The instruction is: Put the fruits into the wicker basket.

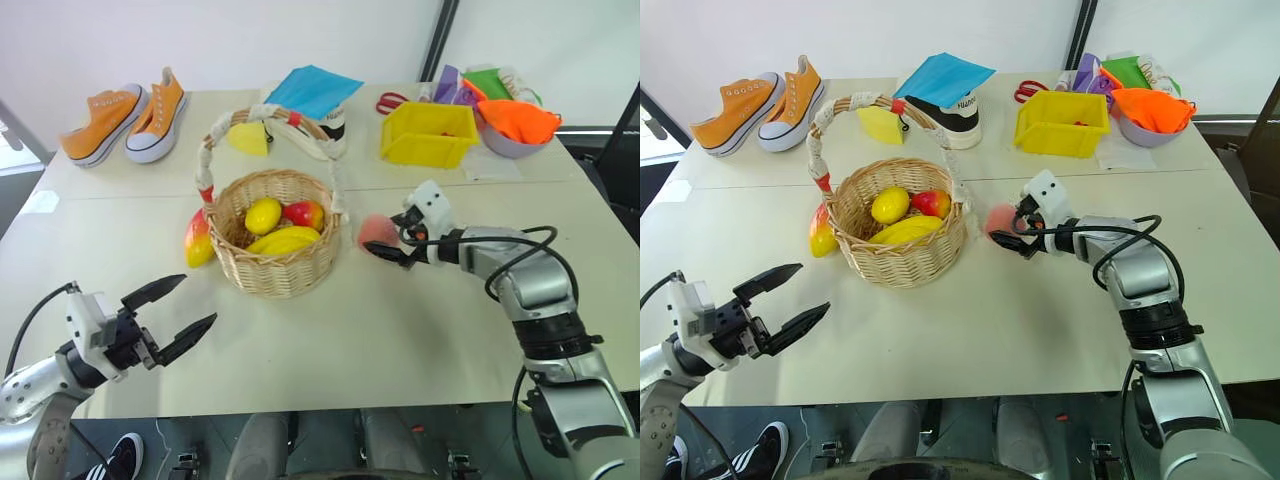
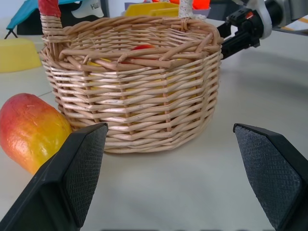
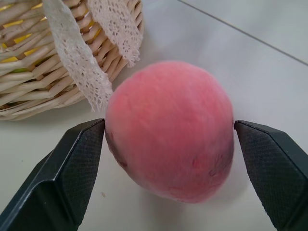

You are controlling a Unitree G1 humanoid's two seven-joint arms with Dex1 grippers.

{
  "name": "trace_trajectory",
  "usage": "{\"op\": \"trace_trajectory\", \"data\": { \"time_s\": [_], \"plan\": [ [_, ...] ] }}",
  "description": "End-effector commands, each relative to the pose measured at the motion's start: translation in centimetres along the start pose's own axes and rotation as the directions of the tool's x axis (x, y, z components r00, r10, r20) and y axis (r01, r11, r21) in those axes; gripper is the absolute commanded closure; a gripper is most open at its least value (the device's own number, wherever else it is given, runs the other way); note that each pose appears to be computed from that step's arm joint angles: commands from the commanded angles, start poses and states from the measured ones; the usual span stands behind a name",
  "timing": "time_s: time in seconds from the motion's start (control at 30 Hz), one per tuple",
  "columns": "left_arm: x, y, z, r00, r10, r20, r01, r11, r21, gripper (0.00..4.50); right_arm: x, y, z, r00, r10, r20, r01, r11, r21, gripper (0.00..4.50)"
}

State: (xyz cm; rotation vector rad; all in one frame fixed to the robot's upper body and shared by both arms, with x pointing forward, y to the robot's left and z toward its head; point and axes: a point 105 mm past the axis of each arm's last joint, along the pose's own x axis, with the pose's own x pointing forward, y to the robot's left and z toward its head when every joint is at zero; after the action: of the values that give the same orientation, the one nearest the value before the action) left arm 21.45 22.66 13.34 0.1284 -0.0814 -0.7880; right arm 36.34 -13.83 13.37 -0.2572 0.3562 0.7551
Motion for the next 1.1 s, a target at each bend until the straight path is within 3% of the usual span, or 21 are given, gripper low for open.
{"op": "trace_trajectory", "data": {
  "time_s": [0.03, 0.2, 0.43, 0.6, 0.73, 0.87, 1.1],
  "plan": [
    [0.1, 0.1, 0.5, 1.0, 0.005, 0.016, -0.005, 1.0, 0.028, 0.0, 0.0, -0.3, 1.2, 0.999, -0.016, 0.042, 0.016, 1.0, -0.009, 0.06],
    [0.1, 0.2, 0.4, 1.0, 0.008, 0.017, -0.008, 1.0, 0.03, 0.0, -0.2, -0.5, 1.3, 0.998, -0.031, 0.054, 0.031, 1.0, 0.002, 1.53],
    [0.2, 0.5, 0.5, 0.999, 0.019, 0.025, -0.02, 0.999, 0.029, 0.0, -2.2, -1.0, 1.7, 0.995, -0.027, 0.098, 0.025, 1.0, 0.016, 1.53],
    [0.0, 0.7, 0.6, 0.999, 0.033, 0.034, -0.034, 0.999, 0.023, 0.0, -7.1, 0.5, 1.9, 0.985, 0.117, 0.13, -0.118, 0.993, -0.001, 1.53],
    [0.0, 1.3, 0.7, 0.997, 0.056, 0.055, -0.057, 0.998, 0.009, 0.0, -10.1, 3.6, 2.3, 0.949, 0.295, 0.115, -0.292, 0.956, -0.038, 1.53],
    [0.1, 2.2, 1.0, 0.994, 0.076, 0.08, -0.076, 0.997, -0.001, 0.0, -10.4, 6.5, 6.4, 0.879, 0.414, 0.236, -0.407, 0.91, -0.078, 1.53],
    [0.8, 2.8, 1.1, 0.994, 0.067, 0.092, -0.068, 0.998, 0.009, 0.0, -6.3, 9.5, 13.5, 0.8, 0.413, 0.435, -0.376, 0.91, -0.172, 1.53]
  ]
}}
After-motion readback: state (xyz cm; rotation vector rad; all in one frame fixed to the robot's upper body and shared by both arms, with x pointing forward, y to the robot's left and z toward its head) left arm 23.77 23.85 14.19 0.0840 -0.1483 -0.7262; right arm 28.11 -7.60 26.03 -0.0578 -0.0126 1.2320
